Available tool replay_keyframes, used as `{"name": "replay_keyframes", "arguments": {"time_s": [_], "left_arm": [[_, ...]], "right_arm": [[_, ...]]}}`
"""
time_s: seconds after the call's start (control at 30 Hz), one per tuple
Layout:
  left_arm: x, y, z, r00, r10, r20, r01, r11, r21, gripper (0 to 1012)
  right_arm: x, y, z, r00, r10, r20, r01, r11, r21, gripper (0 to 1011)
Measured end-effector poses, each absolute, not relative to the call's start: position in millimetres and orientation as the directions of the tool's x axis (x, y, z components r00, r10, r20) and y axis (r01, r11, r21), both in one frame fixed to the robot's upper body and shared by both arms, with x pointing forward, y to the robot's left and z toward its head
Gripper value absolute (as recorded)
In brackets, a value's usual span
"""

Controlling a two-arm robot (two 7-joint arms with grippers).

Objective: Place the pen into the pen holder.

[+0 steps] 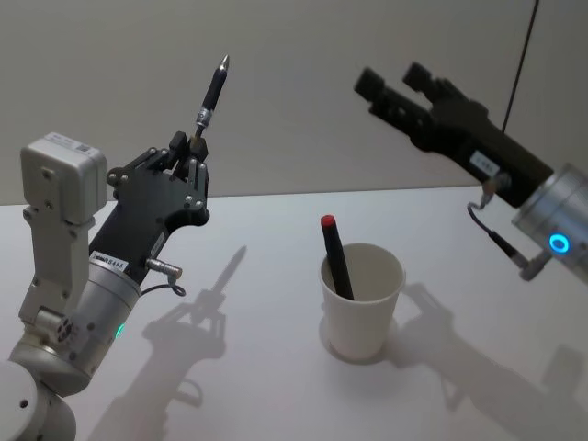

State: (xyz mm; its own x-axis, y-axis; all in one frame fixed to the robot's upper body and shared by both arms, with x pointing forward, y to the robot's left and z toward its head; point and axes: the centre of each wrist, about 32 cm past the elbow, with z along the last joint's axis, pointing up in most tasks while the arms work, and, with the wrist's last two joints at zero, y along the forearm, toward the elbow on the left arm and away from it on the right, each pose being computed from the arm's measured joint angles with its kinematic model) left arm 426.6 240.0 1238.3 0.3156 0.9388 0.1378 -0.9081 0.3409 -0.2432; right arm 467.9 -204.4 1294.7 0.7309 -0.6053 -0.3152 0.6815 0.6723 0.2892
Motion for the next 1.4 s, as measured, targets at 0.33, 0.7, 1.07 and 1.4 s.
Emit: {"name": "replay_keyframes", "arguments": {"time_s": [0.33,0.7,1.07,1.4], "left_arm": [[427,240,1238,0.316,0.939,0.138,-0.908,0.341,-0.244,161],[427,240,1238,0.316,0.939,0.138,-0.908,0.341,-0.244,161],[427,240,1238,0.315,0.939,0.136,-0.906,0.341,-0.253,161],[432,239,1235,0.316,0.939,0.134,-0.874,0.343,-0.345,161]], "right_arm": [[474,-190,1327,0.814,-0.444,-0.374,0.572,0.724,0.387,1001],[476,-183,1344,0.849,-0.359,-0.389,0.512,0.742,0.434,1001],[477,-180,1351,0.863,-0.32,-0.391,0.484,0.748,0.454,1001],[479,-181,1355,0.848,-0.331,-0.413,0.506,0.74,0.444,1001]]}}
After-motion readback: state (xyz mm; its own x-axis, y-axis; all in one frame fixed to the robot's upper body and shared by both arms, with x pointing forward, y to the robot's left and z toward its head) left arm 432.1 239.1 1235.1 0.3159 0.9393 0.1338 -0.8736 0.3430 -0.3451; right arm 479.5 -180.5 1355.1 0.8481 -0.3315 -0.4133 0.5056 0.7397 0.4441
